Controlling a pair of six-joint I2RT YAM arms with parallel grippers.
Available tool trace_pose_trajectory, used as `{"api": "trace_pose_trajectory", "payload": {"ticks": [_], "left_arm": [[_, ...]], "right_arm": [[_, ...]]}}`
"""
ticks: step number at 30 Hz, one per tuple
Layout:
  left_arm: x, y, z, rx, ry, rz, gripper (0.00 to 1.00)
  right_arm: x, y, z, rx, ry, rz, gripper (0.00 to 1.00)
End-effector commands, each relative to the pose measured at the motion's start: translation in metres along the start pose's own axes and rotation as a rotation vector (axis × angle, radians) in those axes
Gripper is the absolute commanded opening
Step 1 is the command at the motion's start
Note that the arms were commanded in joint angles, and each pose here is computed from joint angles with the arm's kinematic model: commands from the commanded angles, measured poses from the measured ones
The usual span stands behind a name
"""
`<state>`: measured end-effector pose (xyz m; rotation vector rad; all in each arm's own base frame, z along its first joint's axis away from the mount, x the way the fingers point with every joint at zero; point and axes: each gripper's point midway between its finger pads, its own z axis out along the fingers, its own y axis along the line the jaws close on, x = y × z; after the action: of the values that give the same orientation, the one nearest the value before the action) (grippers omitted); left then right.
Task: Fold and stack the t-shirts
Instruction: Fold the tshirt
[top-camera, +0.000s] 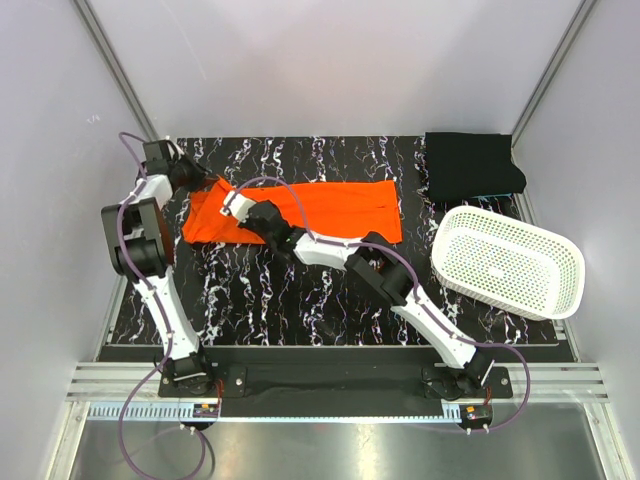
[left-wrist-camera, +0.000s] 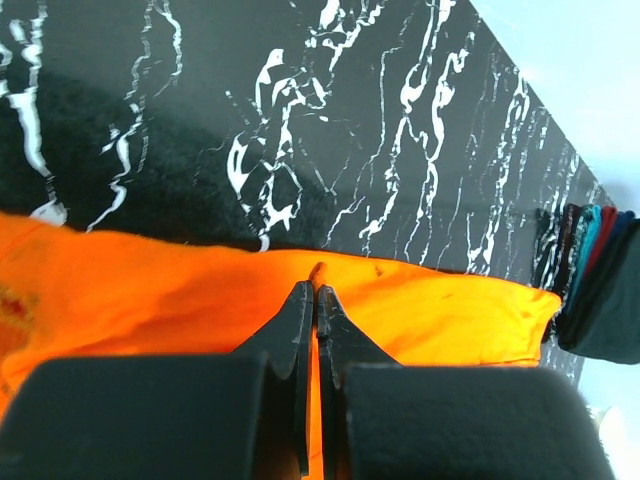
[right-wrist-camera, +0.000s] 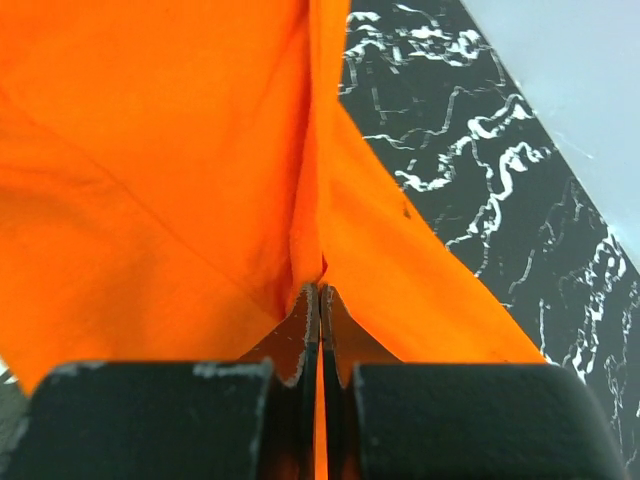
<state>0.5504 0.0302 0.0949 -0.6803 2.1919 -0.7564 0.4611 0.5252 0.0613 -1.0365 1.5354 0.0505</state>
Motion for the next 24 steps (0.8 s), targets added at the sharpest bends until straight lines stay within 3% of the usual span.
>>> {"api": "trace_pose_trajectory", "payload": {"ticks": [1, 13, 24], "left_arm": [[-0.021, -0.025, 0.006, 0.116, -0.048, 0.033, 0.00], [-0.008, -0.016, 0.022, 0.118, 0.002, 0.010, 0.04], [-0.005, -0.015, 0.026, 0.123, 0.020, 0.003, 0.00]], "right_arm": [[-0.047, -0.044, -0.012, 0.109, -0.093, 0.091, 0.00], [-0.034, -0.051, -0.012, 0.123, -0.072, 0.150, 0.00], [-0.035, -0.059, -0.014, 0.136, -0.068, 0.181, 0.00]]}}
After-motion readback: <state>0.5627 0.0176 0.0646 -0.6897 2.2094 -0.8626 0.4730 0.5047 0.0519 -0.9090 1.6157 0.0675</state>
